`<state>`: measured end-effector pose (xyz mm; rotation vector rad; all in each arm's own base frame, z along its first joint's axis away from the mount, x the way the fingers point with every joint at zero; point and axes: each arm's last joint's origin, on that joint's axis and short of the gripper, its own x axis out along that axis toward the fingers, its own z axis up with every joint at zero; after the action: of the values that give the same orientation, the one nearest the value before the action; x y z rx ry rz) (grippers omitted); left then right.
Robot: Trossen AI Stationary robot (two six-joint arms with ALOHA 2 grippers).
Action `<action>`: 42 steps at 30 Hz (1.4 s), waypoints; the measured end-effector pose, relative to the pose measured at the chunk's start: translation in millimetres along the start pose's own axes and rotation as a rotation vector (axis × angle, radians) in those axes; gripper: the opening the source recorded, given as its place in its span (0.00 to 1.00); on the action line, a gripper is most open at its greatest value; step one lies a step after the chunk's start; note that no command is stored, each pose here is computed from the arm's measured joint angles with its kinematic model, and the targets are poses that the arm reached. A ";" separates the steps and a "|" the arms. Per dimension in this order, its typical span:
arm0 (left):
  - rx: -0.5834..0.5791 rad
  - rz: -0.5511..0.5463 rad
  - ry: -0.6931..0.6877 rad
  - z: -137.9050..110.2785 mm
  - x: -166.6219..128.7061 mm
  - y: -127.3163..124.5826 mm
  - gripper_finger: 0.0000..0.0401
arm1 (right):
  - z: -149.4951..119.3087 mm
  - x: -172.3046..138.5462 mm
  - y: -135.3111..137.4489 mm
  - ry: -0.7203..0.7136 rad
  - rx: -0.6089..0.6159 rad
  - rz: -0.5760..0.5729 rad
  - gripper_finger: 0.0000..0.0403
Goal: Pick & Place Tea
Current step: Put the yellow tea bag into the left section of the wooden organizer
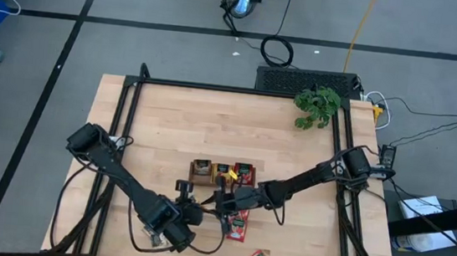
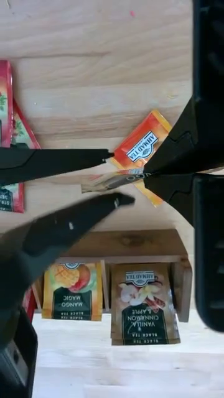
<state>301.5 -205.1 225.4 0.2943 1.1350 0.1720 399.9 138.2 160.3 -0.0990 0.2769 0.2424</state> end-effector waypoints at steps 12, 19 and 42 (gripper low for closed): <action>0.002 -0.029 -0.047 5.4 -0.3 -2.5 0.07 | -3.1 0.3 -3.3 0.033 -0.009 0.045 0.00; -0.008 -0.027 0.075 -5.9 -13.5 -4.0 0.28 | -4.6 0.3 -4.2 0.048 -0.019 0.043 0.00; 0.018 0.033 -0.684 -119.1 -162.1 77.1 0.18 | 15.2 -14.0 -6.4 0.056 -0.073 0.094 0.00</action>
<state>127.0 -160.8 343.7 0.3526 0.4549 0.0783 392.3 130.9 179.2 -0.1656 0.3288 0.3431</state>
